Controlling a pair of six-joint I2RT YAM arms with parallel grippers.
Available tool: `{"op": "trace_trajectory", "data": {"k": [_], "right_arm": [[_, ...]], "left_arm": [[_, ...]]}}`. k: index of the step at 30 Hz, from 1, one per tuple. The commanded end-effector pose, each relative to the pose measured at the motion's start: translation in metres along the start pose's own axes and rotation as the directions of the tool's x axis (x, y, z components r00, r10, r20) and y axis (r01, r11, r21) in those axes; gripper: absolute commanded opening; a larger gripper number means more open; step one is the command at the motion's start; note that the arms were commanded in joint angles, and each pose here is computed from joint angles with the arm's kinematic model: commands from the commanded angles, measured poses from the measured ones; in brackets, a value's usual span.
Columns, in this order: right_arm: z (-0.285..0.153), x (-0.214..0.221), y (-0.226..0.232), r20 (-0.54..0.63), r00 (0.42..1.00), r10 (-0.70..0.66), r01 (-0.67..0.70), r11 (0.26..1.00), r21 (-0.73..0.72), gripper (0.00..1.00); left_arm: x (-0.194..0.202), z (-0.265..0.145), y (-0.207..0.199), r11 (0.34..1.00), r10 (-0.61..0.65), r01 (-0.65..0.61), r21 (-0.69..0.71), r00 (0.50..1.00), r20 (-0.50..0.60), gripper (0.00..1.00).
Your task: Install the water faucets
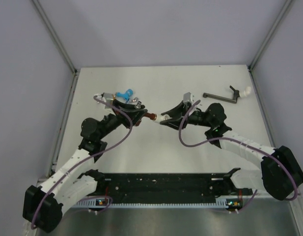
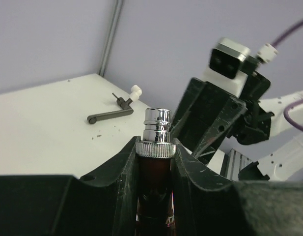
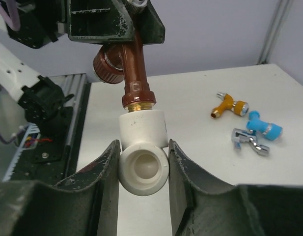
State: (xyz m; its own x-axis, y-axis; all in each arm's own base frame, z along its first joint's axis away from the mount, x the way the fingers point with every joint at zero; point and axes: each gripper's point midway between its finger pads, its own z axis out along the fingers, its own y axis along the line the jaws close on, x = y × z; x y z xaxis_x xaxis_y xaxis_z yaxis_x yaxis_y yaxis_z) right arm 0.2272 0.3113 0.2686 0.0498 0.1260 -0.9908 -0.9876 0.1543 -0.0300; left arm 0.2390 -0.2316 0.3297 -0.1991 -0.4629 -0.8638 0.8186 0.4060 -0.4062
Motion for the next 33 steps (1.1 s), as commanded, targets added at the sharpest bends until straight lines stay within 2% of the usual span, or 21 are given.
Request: {"op": "trace_trajectory", "data": {"k": [1, 3, 6, 9, 10, 13, 14, 16, 18, 20, 23, 26, 29, 33], "right_arm": [[0.007, -0.043, 0.017, 0.033, 0.977, 0.21, -0.204, 0.97, -0.129, 0.0], [0.008, -0.044, 0.021, -0.017, 0.945, 0.325, -0.324, 0.933, -0.153, 0.0], [0.006, -0.046, 0.029, -0.07, 0.895, 0.44, -0.445, 0.875, -0.192, 0.0], [0.003, -0.047, 0.031, -0.094, 0.851, 0.516, -0.523, 0.825, -0.213, 0.02], [0.002, -0.047, 0.029, -0.09, 0.844, 0.529, -0.535, 0.818, -0.209, 0.07], [-0.002, -0.052, 0.021, -0.049, 0.859, 0.51, -0.51, 0.841, -0.18, 0.36], [-0.002, -0.055, 0.018, -0.034, 0.873, 0.487, -0.485, 0.859, -0.163, 0.48], [-0.003, -0.062, 0.012, -0.004, 0.921, 0.39, -0.387, 0.913, -0.134, 0.66], [-0.006, -0.07, 0.007, 0.019, 0.956, 0.292, -0.29, 0.954, -0.08, 0.78], [-0.011, -0.07, -0.001, 0.015, 0.98, 0.198, -0.198, 0.98, -0.002, 0.85], [-0.022, -0.071, -0.009, 0.024, 1.0, 0.004, -0.006, 0.997, 0.077, 0.88], [-0.031, -0.062, -0.007, 0.011, 0.988, -0.156, 0.154, 0.982, 0.111, 0.89], [-0.029, -0.045, -0.003, -0.031, 0.949, -0.315, 0.316, 0.94, 0.127, 0.9], [-0.022, -0.024, -0.005, -0.086, 0.899, -0.43, 0.438, 0.881, 0.176, 0.89]], "left_arm": [[-0.016, -0.012, -0.065, 0.872, 0.342, -0.352, 0.34, 0.935, 0.092, 0.0], [-0.006, -0.022, -0.08, 0.8, 0.409, -0.406, 0.442, 0.908, 0.093, 0.0], [0.003, -0.037, -0.094, 0.713, 0.472, -0.475, 0.517, 0.869, 0.147, 0.0], [0.004, -0.047, -0.102, 0.69, 0.473, -0.492, 0.53, 0.862, 0.184, 0.0], [0.004, -0.049, -0.104, 0.685, 0.473, -0.497, 0.533, 0.859, 0.194, 0.0], [0.0, -0.05, -0.107, 0.699, 0.449, -0.483, 0.527, 0.87, 0.203, 0.0], [-0.001, -0.049, -0.105, 0.714, 0.438, -0.475, 0.514, 0.876, 0.202, 0.0], [-0.004, -0.046, -0.1, 0.753, 0.404, -0.448, 0.482, 0.893, 0.199, 0.0], [-0.008, -0.04, -0.091, 0.809, 0.355, -0.407, 0.424, 0.914, 0.198, 0.0], [-0.012, -0.034, -0.075, 0.868, 0.305, -0.357, 0.344, 0.932, 0.196, 0.0], [-0.018, -0.024, -0.045, 0.95, 0.211, -0.249, 0.19, 0.957, 0.2, 0.0], [-0.023, -0.017, -0.01, 0.997, 0.072, -0.075, 0.008, 0.976, 0.204, 0.0], [-0.027, -0.012, 0.005, 0.997, -0.031, 0.045, -0.064, 0.976, 0.217, 0.0], [-0.027, -0.008, 0.009, 0.983, -0.149, 0.169, -0.071, 0.963, 0.227, 0.0]]}}
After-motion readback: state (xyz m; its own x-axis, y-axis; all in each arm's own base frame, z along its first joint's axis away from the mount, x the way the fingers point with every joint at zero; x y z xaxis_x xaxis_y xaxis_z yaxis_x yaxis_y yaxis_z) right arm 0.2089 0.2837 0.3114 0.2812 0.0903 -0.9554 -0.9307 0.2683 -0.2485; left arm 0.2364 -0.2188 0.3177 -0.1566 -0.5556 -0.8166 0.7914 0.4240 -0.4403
